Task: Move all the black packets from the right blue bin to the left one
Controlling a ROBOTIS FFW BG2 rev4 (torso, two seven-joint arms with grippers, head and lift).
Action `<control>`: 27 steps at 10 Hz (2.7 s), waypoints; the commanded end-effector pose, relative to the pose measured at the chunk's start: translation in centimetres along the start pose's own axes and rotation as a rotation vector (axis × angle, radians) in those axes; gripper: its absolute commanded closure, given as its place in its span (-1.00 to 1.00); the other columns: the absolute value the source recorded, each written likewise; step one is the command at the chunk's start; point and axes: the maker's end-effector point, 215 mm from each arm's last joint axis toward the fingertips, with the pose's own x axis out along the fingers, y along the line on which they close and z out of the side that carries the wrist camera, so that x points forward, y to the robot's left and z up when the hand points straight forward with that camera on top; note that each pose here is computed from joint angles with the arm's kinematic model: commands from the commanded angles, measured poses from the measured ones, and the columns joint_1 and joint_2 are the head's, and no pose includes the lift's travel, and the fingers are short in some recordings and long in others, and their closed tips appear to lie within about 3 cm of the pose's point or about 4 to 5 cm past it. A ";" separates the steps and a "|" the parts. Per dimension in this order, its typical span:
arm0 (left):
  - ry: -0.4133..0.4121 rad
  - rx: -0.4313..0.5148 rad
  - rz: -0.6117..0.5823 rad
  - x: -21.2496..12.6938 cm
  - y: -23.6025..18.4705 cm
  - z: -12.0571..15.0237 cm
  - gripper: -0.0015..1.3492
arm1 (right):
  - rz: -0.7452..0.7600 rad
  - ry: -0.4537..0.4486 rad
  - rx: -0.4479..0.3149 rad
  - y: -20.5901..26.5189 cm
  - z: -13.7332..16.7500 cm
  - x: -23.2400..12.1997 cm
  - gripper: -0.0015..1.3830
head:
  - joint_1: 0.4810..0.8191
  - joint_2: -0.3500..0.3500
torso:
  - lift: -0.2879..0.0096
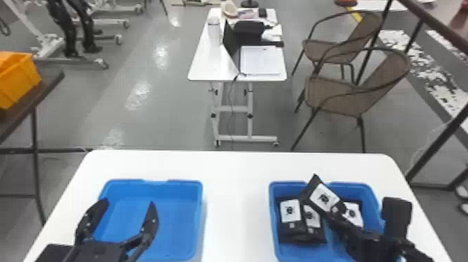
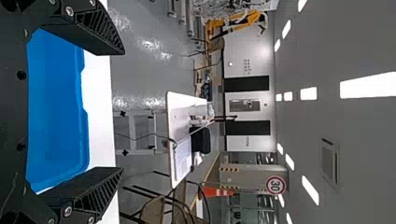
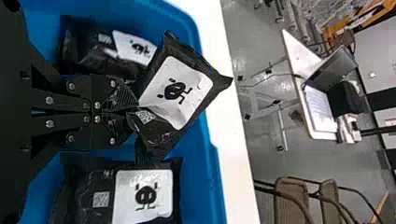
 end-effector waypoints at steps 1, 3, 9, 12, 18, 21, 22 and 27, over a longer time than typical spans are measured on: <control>-0.004 -0.002 0.003 0.2 -0.1 0.2 -0.79 | 0.071 -0.027 -0.014 2.8 2.7 -1.3 0.81 | 0.27 0.13 | 0.94; -0.064 -0.020 0.012 2.1 0.2 2.4 -0.80 | 0.247 -0.049 -0.037 8.9 6.2 -0.7 0.81 | 0.27 0.23 | 0.94; -0.095 -0.251 -0.176 9.8 -5.4 7.7 -0.79 | 0.718 -0.032 -0.173 26.4 10.6 5.3 0.81 | 0.27 0.69 | 0.94; -0.046 -0.278 -0.247 12.0 -8.4 8.2 -0.79 | 0.897 -0.025 -0.233 33.0 11.9 4.5 0.81 | 0.27 0.69 | 0.94; -0.065 -0.299 -0.127 11.4 -6.5 7.7 0.85 | 0.954 -0.012 -0.231 35.2 11.2 3.9 0.81 | 0.27 0.84 | 0.94; -0.101 -0.292 -0.112 11.2 -6.1 8.3 0.81 | 0.952 -0.018 -0.225 35.0 11.1 4.0 0.81 | 0.27 0.88 | 0.94; -0.111 -0.292 -0.107 11.1 -6.1 8.5 0.81 | 0.953 -0.023 -0.225 35.1 11.2 4.0 0.81 | 0.27 0.88 | 0.94; -0.134 -0.243 -0.056 10.4 -3.9 8.4 0.81 | 0.928 -0.054 -0.194 33.7 11.9 4.6 -0.38 | 0.27 0.88 | 0.94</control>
